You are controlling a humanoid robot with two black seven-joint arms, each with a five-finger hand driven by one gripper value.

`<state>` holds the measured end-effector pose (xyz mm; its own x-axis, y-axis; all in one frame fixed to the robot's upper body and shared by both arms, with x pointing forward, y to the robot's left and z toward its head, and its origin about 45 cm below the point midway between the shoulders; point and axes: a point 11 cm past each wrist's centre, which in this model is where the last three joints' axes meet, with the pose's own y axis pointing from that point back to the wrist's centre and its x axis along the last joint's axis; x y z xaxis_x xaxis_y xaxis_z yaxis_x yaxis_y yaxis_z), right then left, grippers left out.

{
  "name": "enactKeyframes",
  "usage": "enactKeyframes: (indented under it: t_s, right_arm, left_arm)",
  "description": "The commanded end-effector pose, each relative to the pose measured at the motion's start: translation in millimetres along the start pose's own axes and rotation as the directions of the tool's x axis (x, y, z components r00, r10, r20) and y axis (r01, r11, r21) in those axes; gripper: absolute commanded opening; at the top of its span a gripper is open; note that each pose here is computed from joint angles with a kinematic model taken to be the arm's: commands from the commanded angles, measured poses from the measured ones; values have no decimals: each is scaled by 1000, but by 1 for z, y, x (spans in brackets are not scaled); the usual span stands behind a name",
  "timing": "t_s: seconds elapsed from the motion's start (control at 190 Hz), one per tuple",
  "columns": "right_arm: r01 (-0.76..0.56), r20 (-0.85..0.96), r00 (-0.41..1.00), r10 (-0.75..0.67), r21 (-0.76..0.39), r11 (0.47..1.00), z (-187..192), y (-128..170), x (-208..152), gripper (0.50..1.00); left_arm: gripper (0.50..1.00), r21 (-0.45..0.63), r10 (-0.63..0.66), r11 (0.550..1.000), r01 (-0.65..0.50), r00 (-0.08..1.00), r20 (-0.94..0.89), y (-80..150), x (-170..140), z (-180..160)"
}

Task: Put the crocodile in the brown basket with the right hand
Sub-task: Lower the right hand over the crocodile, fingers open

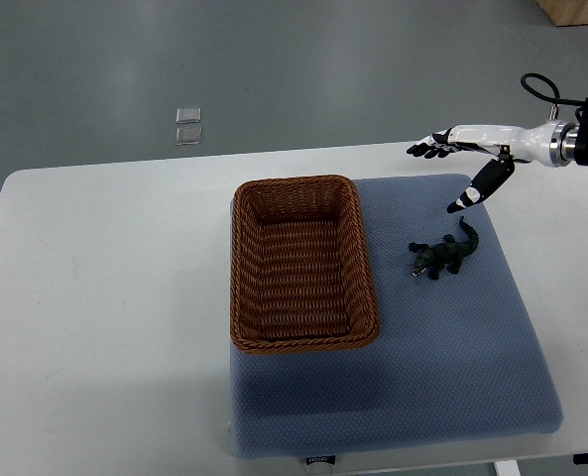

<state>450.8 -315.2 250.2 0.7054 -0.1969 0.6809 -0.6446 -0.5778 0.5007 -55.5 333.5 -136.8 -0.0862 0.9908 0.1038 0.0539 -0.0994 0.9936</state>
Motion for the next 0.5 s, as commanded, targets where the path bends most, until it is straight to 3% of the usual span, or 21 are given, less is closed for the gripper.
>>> enactKeyframes:
  t_s: [0.0, 0.493]
  right_arm:
    - [8, -114, 993, -9, -14, 1000, -1, -4, -10, 932]
    - [53, -401, 913, -71, -55, 997, 24, -1, -57, 932]
  left_arm:
    - [1000, -1, 0, 1000, 0, 1000, 0, 0, 0, 0]
    - [1000, -1, 0, 1000, 0, 1000, 0, 0, 0, 0]
